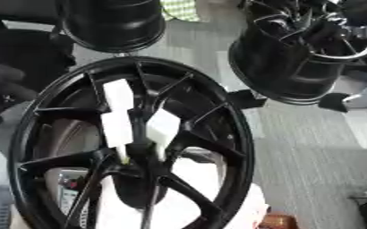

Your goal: Pull the pin out of the wheel hub.

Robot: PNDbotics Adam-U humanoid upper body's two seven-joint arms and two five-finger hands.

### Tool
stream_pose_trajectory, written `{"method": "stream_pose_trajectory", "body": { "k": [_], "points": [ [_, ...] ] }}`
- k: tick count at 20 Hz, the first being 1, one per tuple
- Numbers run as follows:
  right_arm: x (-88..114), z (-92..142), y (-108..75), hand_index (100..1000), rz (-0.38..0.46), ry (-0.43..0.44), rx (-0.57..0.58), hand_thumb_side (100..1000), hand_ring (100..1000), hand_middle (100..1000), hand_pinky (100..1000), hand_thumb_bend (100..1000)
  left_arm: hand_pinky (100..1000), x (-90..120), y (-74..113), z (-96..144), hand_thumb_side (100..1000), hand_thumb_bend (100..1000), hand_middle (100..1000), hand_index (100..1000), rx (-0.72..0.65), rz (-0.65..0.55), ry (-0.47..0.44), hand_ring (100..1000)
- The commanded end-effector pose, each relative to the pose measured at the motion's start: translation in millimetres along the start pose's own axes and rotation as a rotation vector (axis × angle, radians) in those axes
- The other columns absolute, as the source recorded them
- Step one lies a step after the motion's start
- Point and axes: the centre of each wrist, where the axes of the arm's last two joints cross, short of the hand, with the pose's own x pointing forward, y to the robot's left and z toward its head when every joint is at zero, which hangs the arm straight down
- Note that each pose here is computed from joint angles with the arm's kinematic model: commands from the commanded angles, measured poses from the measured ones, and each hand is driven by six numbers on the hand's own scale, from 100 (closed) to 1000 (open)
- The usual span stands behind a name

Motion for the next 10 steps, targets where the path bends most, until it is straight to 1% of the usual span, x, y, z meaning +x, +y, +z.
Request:
{"method": "stream_pose_trajectory", "body": {
  "k": [1, 7, 10],
  "points": [
    [6, -7, -5.3, 814, 0.021, -0.014, 0.012, 471, 878, 771, 919, 269, 790, 10, 7.9, -4, 590, 100, 758, 820, 0.025, -0.031, -0.037, 709],
    [17, -30, -6.8, 816, 0.02, -0.063, 0.017, 461, 882, 775, 916, 279, 793, 18, 18.8, -5, 588, 100, 761, 820, 0.103, -0.067, -0.091, 720],
    [20, -39, -6.6, 816, 0.01, -0.062, 0.016, 458, 883, 776, 916, 284, 794, 21, 22.4, -5, 589, 100, 760, 820, 0.14, -0.077, -0.114, 721]
  ]
}}
